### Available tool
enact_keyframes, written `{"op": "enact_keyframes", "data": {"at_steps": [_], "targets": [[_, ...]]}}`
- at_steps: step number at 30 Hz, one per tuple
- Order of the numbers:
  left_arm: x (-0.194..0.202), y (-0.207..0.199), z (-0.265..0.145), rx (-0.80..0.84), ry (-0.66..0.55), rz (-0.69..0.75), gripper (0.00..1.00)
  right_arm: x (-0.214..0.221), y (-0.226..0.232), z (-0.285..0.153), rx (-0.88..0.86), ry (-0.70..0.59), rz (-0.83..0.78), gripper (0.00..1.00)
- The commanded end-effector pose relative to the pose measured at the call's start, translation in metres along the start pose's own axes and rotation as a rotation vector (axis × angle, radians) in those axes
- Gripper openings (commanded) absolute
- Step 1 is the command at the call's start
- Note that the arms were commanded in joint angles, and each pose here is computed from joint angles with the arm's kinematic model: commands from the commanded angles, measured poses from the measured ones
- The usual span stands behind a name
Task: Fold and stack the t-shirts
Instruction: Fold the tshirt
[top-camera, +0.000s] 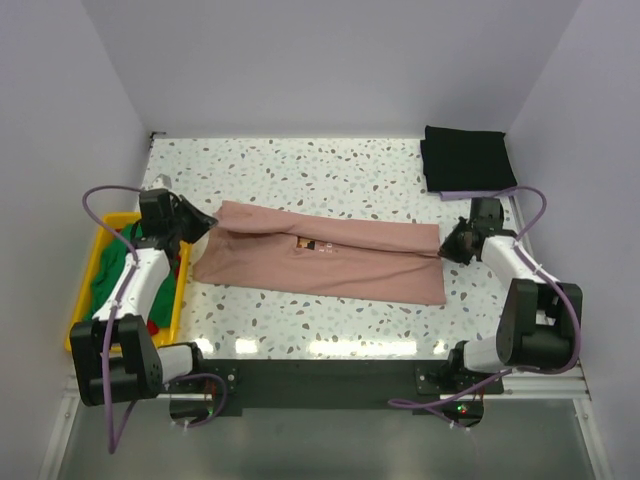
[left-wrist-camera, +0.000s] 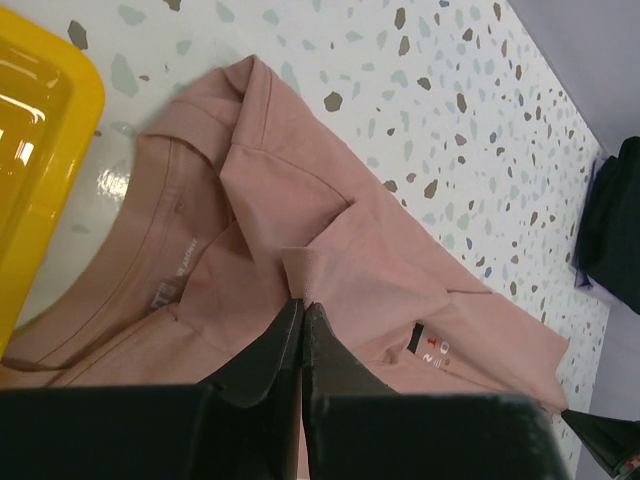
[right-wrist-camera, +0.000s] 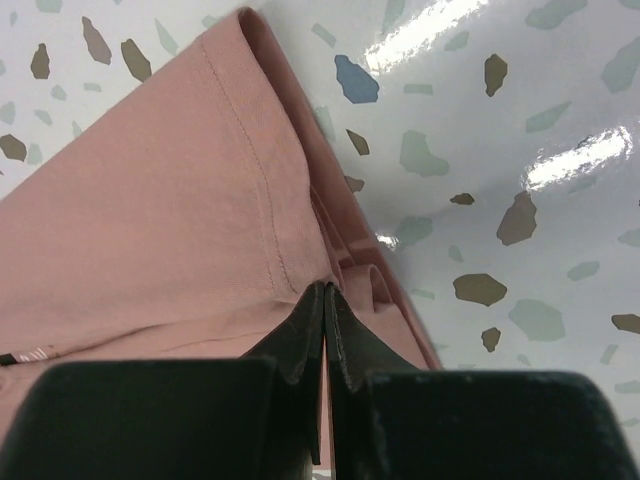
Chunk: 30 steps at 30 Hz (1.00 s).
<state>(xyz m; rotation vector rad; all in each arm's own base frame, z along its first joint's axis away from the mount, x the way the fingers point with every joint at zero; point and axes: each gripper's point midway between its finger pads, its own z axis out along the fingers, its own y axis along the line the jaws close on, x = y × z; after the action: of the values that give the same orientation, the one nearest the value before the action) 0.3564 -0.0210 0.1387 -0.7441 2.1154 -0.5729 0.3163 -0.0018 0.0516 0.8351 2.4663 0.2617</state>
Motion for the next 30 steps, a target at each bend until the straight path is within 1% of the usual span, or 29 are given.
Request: {"op": "enact_keyframes", "data": {"at_steps": [1, 11, 19, 30], "targets": [[0.002, 0.006, -0.006, -0.009, -0.018, 0.012, 0.00, -0.008, 0.005, -0.007, -0.038, -0.052, -0.008, 0.00], [0.024, 0.029, -0.010, -0.068, 0.001, -0.017, 0.00, 0.005, -0.006, -0.006, -0.015, -0.043, -0.011, 0.00], [0.037, 0.040, -0.016, -0.087, 0.000, -0.029, 0.00, 0.011, -0.008, -0.002, -0.016, -0.029, -0.007, 0.00], [0.076, 0.062, -0.013, -0.108, 0.083, -0.091, 0.00, 0.017, -0.010, 0.005, -0.020, -0.013, 0.003, 0.00]]}}
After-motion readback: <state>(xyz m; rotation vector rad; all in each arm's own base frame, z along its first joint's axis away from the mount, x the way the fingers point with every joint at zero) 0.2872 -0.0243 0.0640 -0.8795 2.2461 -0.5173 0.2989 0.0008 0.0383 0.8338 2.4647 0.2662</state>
